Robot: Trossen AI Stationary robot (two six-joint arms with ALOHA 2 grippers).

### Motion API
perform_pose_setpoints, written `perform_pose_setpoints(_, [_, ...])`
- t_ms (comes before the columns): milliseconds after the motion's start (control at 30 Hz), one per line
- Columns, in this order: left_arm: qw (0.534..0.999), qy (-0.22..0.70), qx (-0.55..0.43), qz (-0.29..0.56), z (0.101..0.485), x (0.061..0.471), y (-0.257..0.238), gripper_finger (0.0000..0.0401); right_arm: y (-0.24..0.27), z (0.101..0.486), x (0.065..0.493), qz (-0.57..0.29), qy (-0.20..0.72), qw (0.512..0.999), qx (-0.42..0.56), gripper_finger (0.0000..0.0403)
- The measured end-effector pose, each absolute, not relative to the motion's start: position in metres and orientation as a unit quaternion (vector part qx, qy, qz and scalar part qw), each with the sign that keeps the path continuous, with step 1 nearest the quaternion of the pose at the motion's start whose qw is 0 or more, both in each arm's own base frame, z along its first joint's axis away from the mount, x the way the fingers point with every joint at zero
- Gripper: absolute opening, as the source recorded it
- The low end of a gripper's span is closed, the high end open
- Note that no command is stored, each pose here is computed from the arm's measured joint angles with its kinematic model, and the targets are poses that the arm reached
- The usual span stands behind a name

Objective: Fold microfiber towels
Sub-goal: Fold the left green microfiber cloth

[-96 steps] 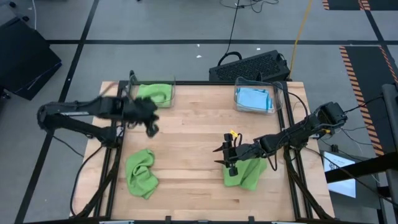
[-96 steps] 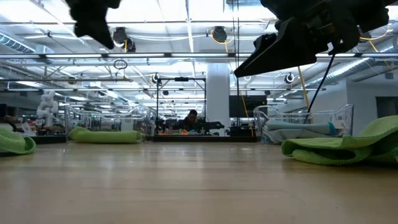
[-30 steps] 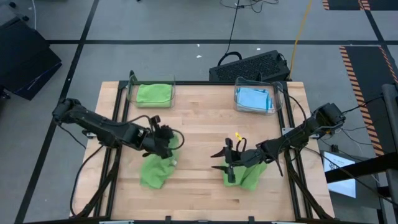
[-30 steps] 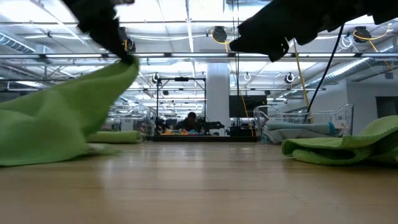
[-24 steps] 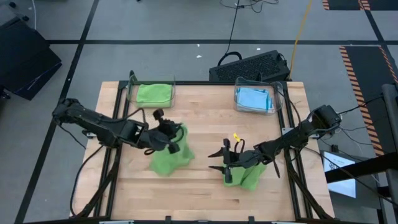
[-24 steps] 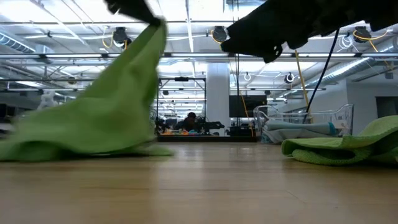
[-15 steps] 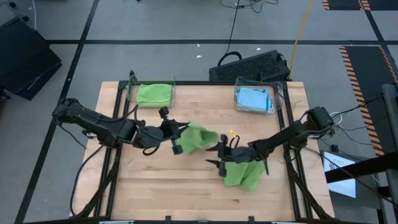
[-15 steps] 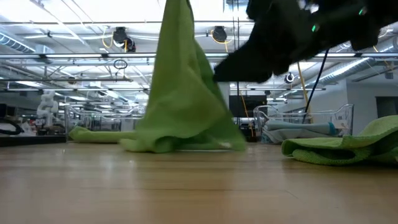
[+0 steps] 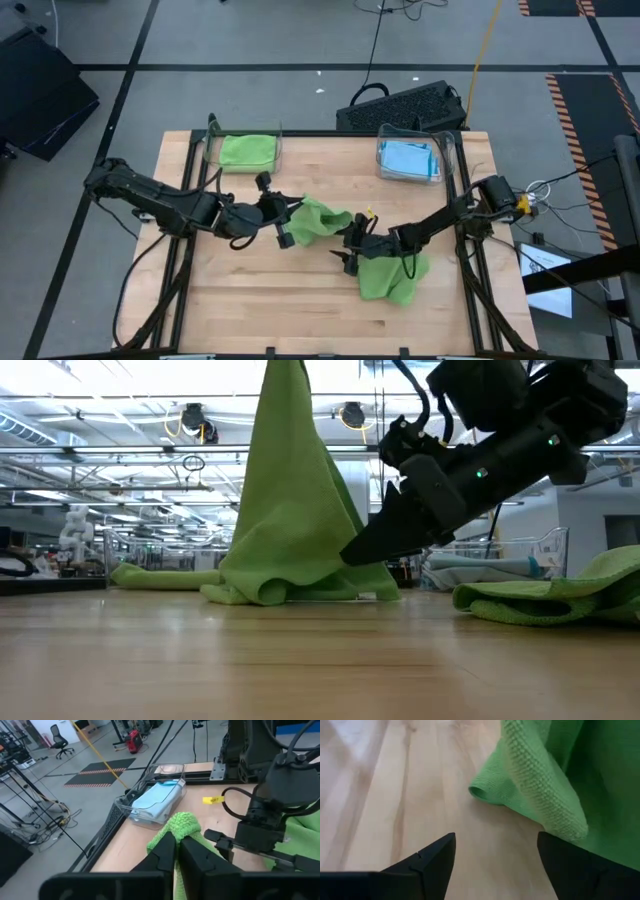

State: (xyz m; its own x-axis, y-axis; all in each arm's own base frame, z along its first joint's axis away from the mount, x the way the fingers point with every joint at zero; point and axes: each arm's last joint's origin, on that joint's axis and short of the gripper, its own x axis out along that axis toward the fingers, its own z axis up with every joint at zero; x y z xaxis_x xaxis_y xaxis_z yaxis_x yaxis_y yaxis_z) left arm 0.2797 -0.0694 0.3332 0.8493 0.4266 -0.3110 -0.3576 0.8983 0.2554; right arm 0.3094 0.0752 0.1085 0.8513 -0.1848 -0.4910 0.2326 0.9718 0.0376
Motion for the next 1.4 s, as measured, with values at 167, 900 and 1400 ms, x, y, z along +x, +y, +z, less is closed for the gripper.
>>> perform_pose_setpoints(167, [0.956, 0.184, 0.092, 0.208, 0.331, 0.280, -0.069, 0.0006, 0.065, 0.104, 0.308, -0.142, 0.272, 0.950, 0.047, 0.0271])
perform_pose_setpoints(900, [0.963, 0.213, 0.131, 0.105, 0.245, 0.268, -0.077, 0.0006, 0.069, 0.136, 0.324, -0.064, 0.116, 0.991, -0.007, 0.0270])
perform_pose_setpoints(1400, [0.954, 0.224, 0.197, -0.037, 0.223, 0.280, -0.090, 0.0008, 0.054, 0.169, 0.359, 0.056, 0.080, 0.994, -0.051, 0.0240])
